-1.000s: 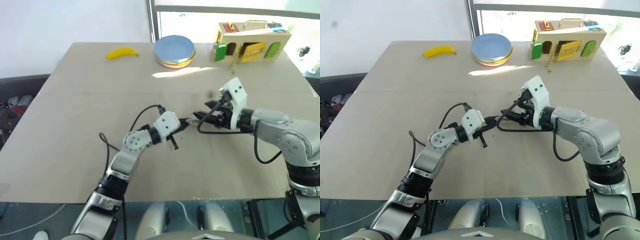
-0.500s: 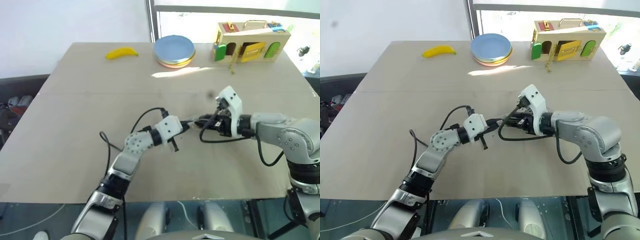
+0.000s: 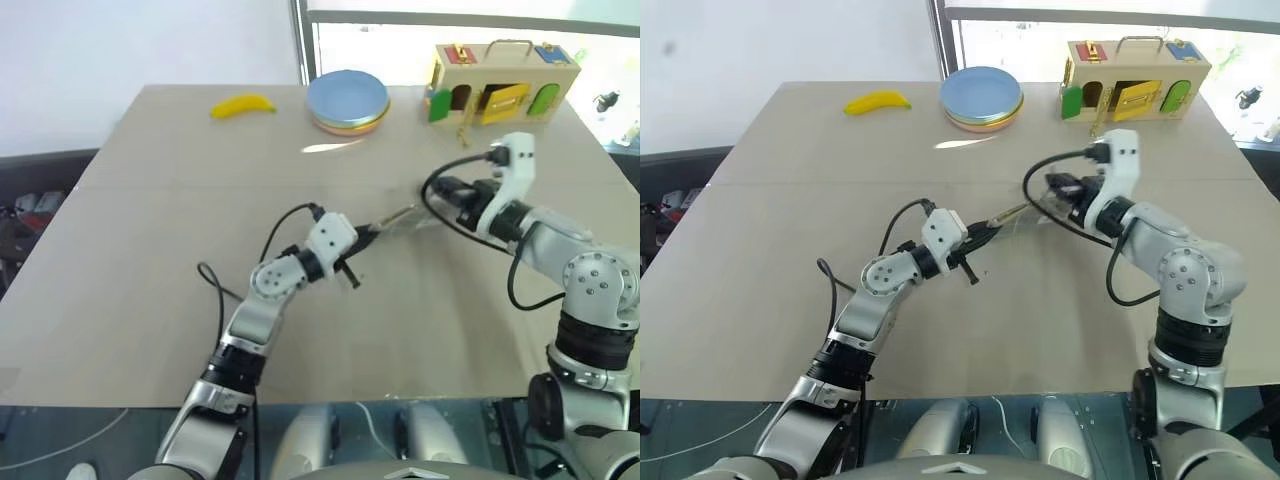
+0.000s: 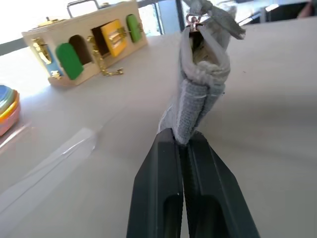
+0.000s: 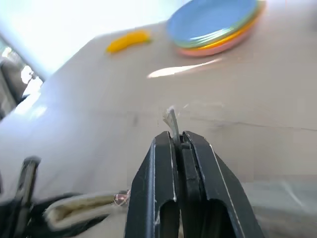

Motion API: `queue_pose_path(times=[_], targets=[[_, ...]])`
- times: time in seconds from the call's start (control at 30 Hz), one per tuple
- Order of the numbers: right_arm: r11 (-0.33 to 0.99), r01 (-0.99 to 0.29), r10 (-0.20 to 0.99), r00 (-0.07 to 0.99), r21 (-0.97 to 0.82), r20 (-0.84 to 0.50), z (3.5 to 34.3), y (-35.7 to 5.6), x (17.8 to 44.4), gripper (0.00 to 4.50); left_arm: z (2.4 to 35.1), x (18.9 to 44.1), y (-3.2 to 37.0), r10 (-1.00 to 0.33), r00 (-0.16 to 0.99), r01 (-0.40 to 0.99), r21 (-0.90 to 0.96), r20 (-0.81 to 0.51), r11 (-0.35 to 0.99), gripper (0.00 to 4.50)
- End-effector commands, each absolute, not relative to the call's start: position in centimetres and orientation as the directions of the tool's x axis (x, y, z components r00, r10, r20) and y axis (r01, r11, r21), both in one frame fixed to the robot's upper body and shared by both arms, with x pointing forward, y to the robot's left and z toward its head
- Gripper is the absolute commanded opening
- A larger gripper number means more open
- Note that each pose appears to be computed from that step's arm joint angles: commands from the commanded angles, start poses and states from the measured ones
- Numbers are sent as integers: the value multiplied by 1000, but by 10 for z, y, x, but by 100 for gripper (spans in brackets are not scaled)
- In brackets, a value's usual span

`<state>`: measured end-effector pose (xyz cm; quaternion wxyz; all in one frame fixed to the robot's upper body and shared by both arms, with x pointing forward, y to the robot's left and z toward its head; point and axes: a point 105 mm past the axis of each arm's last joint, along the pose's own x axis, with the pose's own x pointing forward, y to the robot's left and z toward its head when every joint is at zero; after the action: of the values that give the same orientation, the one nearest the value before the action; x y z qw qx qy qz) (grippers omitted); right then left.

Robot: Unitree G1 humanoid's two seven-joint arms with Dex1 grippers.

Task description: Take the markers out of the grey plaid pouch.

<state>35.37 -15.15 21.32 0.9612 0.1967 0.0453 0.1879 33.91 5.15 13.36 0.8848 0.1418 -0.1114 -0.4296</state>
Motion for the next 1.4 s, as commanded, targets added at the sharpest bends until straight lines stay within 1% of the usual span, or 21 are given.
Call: queue_pose_path(times=[0.03, 0.17, 0.27, 0.33, 0.37, 0.4, 0.43, 0.5, 0.53, 0.57, 0.6, 0.63, 0.67, 0.77, 0.83, 0.9, 0.93, 0.97, 1.03, 1.07, 1.4], targets=[[843, 41, -55, 998, 536, 9, 213, -231, 350, 2, 140, 342, 65, -727, 677, 682, 269, 120, 680, 0], [781, 189, -225, 974, 595, -14, 206, -256, 345, 2, 141, 341, 62, -704, 698, 673, 217, 130, 707, 0], [754, 280, -333, 943, 594, -22, 202, -278, 342, 2, 140, 339, 62, -698, 704, 671, 201, 128, 713, 0], [742, 300, -364, 931, 599, -15, 202, -287, 341, 2, 139, 338, 63, -700, 704, 673, 204, 121, 711, 0], [747, 279, -349, 937, 603, -1, 204, -286, 342, 2, 138, 337, 64, -701, 704, 673, 205, 117, 710, 0], [767, 210, -290, 956, 607, 36, 210, -279, 344, 2, 138, 338, 65, -701, 704, 674, 206, 115, 710, 0], [813, 107, -178, 982, 573, 68, 216, -263, 346, 2, 138, 338, 66, -704, 702, 676, 208, 112, 707, 0], [878, -75, 32, 995, 472, 98, 222, -234, 344, 71, 139, 337, 64, -716, 689, 688, 208, 111, 695, 0], [899, -137, 108, 990, 417, 94, 223, -223, 342, 104, 140, 336, 63, -723, 682, 695, 208, 111, 688, 0], [913, -204, 184, 979, 352, 90, 223, -212, 338, 152, 141, 336, 61, -730, 674, 703, 207, 113, 681, 0], [921, -276, 262, 961, 274, 85, 224, -202, 334, 183, 142, 335, 58, -735, 668, 709, 203, 116, 676, 0], [915, -343, 333, 939, 212, 79, 224, -193, 329, 233, 143, 335, 56, -740, 662, 714, 200, 120, 671, 0], [897, -418, 411, 908, 141, 75, 226, -184, 323, 249, 145, 334, 54, -745, 655, 721, 191, 123, 666, 0], [809, -587, 587, 807, -25, 70, 235, -163, 305, 249, 146, 331, 48, -764, 633, 743, 180, 125, 645, 0], [767, -637, 641, 765, -72, 64, 237, -155, 299, 249, 146, 330, 47, -770, 626, 749, 180, 122, 637, 0], [711, -693, 700, 714, -121, 21, 232, -144, 292, 191, 145, 329, 46, -775, 621, 754, 182, 118, 632, 0], [693, -709, 716, 698, -133, 9, 230, -141, 290, 144, 145, 329, 45, -776, 620, 755, 182, 117, 630, 0], [668, -728, 735, 678, -151, -14, 226, -137, 287, 114, 145, 329, 45, -777, 618, 756, 183, 117, 629, 0], [645, -741, 748, 662, -188, -46, 220, -134, 285, 28, 146, 329, 44, -778, 617, 757, 183, 119, 628, 0], [639, -742, 749, 660, -203, -58, 218, -133, 286, 11, 146, 329, 44, -779, 616, 757, 183, 120, 627, 0], [686, -682, 675, 727, -255, -126, 197, -139, 309, 11, 144, 321, 37, -795, 595, 774, 181, 120, 607, 0]])
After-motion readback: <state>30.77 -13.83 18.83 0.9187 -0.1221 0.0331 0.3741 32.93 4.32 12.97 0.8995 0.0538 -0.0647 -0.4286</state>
